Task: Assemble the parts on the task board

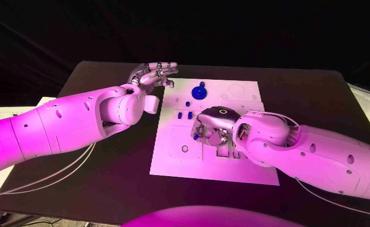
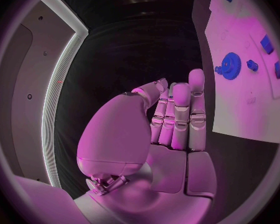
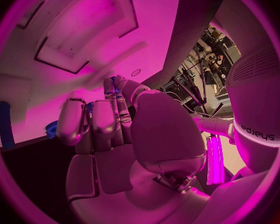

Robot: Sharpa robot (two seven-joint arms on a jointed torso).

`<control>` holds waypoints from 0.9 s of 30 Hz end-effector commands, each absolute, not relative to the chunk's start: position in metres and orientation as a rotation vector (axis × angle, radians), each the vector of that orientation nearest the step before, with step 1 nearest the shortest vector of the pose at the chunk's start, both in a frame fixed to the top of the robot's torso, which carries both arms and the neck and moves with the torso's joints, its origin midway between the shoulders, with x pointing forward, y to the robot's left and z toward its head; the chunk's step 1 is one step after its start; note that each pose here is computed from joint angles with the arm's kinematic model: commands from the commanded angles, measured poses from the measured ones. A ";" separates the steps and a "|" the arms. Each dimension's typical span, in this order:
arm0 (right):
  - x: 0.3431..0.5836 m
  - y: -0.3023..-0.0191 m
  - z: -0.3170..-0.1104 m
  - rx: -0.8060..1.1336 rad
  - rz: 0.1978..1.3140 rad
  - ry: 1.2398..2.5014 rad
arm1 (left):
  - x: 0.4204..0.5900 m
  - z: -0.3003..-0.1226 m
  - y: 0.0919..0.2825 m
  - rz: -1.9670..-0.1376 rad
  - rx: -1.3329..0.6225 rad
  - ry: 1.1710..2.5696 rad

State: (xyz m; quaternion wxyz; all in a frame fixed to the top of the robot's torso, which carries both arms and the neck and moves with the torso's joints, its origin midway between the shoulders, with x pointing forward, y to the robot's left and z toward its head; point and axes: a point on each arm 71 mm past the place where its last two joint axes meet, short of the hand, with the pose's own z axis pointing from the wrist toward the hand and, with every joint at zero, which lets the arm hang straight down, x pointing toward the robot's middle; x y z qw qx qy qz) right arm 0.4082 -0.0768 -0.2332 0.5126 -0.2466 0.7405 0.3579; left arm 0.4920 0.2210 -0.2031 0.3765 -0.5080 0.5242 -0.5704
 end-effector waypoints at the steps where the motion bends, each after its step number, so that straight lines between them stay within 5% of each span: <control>1: 0.408 -0.077 -0.236 -0.602 0.854 1.799 | 0.492 -0.202 0.219 -1.482 -1.287 1.345; 27: 0.414 -0.081 -0.240 -0.564 0.770 1.833 | 0.491 -0.202 0.217 -1.491 -1.289 1.358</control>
